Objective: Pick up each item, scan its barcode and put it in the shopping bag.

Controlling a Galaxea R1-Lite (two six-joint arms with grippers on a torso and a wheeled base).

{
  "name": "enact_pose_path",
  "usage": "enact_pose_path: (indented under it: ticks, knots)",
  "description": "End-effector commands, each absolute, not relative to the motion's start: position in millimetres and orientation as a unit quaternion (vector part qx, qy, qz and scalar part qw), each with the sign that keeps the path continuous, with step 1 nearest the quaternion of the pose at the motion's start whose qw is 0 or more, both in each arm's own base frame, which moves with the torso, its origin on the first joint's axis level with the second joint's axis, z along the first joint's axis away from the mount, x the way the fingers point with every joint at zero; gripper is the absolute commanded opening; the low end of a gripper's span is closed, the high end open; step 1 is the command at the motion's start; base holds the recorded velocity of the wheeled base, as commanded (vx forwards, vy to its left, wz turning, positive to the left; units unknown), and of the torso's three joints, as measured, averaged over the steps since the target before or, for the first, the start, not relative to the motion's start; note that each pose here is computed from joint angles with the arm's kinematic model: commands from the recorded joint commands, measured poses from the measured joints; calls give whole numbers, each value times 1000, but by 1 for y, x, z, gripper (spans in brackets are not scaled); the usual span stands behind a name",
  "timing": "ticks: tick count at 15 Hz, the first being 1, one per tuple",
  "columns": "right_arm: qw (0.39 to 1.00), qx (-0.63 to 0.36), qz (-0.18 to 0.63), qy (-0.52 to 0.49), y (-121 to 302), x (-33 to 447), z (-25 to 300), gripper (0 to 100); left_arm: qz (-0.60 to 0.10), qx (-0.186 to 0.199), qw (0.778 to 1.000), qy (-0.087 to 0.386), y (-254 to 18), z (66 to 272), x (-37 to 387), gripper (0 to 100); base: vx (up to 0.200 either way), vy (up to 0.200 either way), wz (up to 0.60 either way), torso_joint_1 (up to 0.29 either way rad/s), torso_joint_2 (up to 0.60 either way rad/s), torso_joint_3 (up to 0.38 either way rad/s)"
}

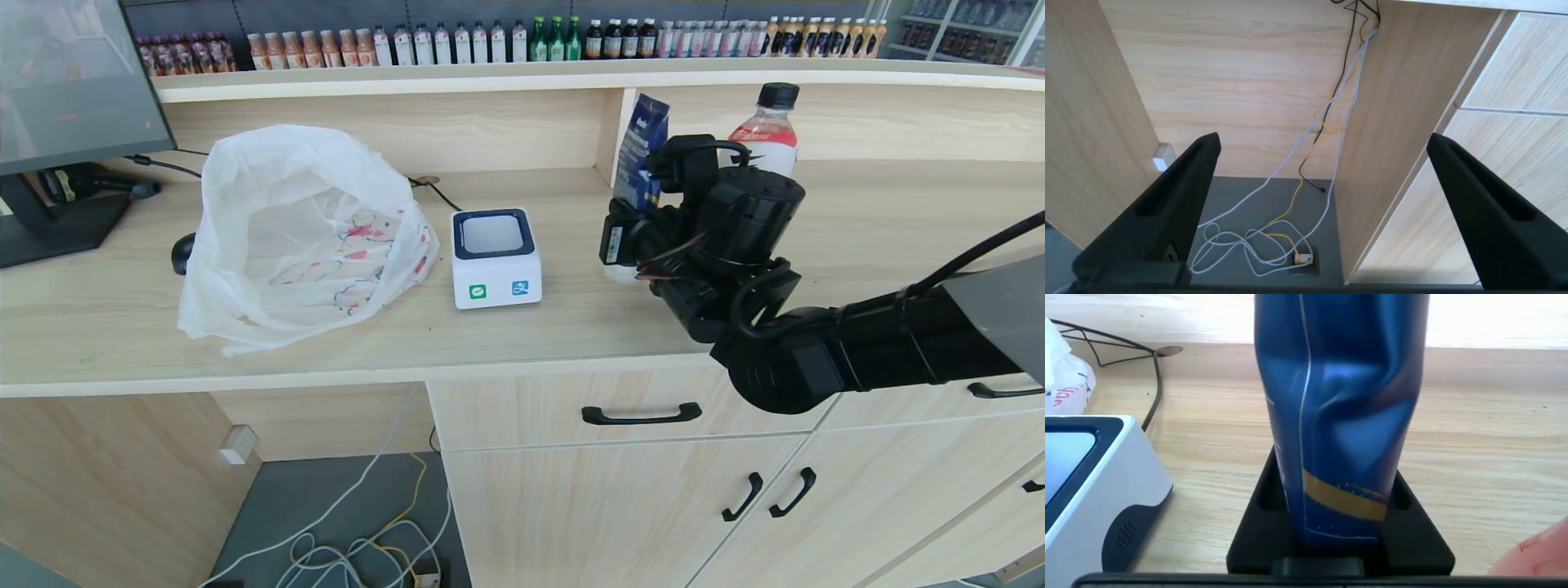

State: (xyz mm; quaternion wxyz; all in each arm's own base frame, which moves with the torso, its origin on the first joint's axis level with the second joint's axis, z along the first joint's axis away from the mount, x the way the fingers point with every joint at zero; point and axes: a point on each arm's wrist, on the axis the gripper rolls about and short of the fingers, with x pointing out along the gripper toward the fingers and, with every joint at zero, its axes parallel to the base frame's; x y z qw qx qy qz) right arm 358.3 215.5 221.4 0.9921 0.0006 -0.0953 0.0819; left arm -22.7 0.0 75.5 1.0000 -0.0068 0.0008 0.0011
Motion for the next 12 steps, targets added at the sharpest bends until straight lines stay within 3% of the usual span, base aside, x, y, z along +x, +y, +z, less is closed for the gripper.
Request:
enact_pose_path:
  ticks: [1, 8, 12]
  knots:
    - [992, 1, 82, -95, 215, 358, 222, 0, 2, -7, 1000, 1, 0, 76, -23, 100, 0, 0, 0, 0, 0, 0]
    - [992, 1, 82, -99, 215, 356, 225, 0, 2, -7, 1000, 1, 0, 76, -23, 100, 0, 0, 0, 0, 0, 0]
    - [989, -6, 82, -119, 212, 346, 243, 0, 2, -7, 1000, 1, 0, 76, -23, 100, 0, 0, 0, 0, 0, 0]
